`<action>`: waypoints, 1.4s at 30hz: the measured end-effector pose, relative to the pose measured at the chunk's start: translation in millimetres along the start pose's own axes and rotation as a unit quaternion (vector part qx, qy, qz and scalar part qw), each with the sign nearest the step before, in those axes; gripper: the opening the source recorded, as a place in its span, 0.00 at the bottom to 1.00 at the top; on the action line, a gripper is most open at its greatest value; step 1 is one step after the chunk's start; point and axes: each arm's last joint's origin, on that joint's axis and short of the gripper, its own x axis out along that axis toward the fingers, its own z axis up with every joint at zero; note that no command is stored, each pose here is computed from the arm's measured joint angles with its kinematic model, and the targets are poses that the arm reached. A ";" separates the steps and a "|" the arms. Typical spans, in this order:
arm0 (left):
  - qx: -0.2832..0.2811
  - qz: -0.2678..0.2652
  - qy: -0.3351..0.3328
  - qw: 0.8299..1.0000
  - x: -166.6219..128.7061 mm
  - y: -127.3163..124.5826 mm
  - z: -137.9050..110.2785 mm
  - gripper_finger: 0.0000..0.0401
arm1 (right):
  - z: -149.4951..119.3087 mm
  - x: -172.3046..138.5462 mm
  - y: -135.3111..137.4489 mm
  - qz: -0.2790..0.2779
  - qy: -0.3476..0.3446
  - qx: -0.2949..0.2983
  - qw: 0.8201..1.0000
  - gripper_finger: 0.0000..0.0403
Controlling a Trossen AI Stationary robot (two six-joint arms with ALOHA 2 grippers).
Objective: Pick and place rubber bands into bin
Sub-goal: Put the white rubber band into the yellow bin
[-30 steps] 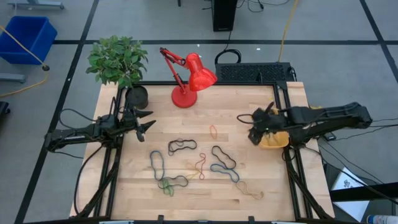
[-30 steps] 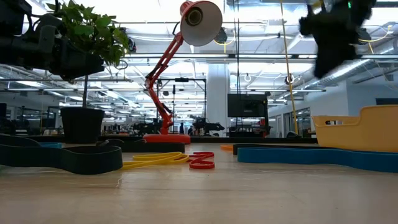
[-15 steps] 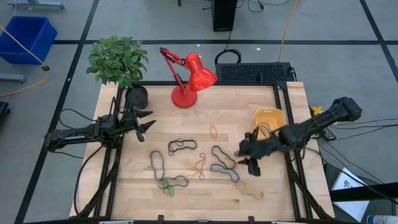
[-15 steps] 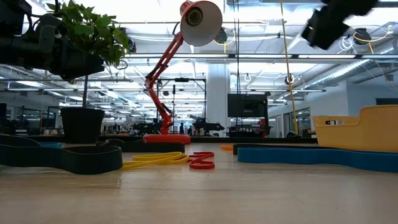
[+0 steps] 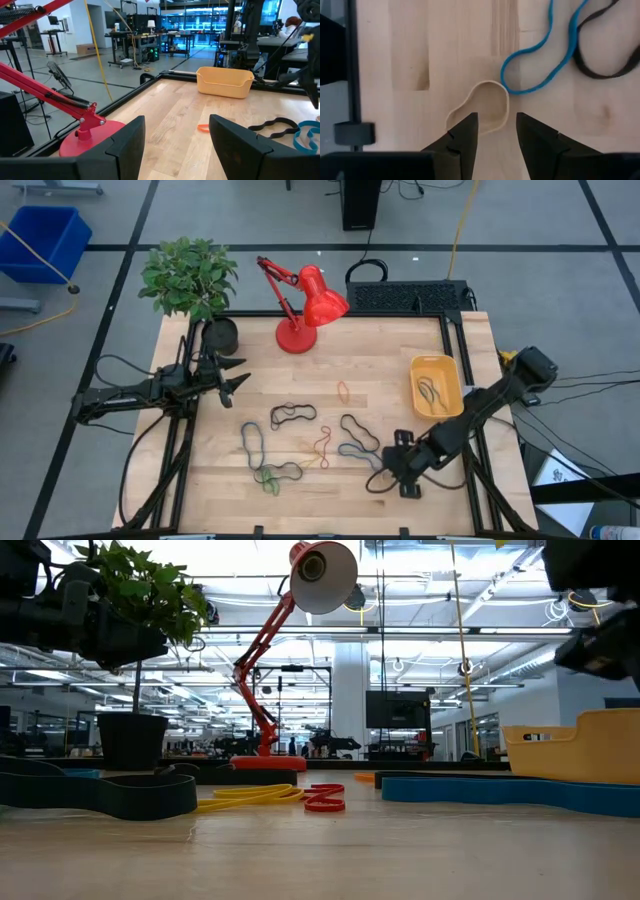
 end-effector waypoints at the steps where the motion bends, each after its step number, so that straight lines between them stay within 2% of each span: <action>1: 0.000 0.000 0.000 1.000 0.0 0.0 0.0 0.57 | -0.3 4.3 0.9 -0.002 0.003 0.004 1.000 0.32; 16: 0.000 -0.001 0.000 1.000 0.0 0.0 0.0 0.57 | -5.7 40.5 -2.2 -0.045 0.052 0.061 0.996 0.30; 19: 0.000 -0.002 0.000 1.000 0.0 -0.1 0.0 0.57 | -5.8 40.1 -2.4 -0.045 0.053 0.070 0.995 0.24; 25: 0.000 -0.002 0.000 1.000 0.0 -0.1 0.0 0.57 | -5.2 32.5 -0.6 -0.025 0.049 0.059 0.997 0.03; 30: 0.000 -0.002 0.000 1.000 0.0 -0.1 0.0 0.57 | -3.4 19.5 -0.3 -0.014 0.033 0.061 0.997 0.02; 35: 0.000 -0.002 0.000 1.000 0.0 -0.1 0.1 0.57 | 1.0 -12.1 1.7 0.017 -0.023 0.061 0.998 0.01; 39: 0.000 -0.002 0.000 1.000 0.0 -0.1 0.0 0.57 | 4.7 -48.1 -1.4 0.019 -0.119 0.070 0.990 0.01; 42: -0.001 -0.002 0.000 1.000 0.0 -0.1 0.0 0.57 | 7.0 -76.3 -6.1 0.004 -0.214 0.074 0.974 0.00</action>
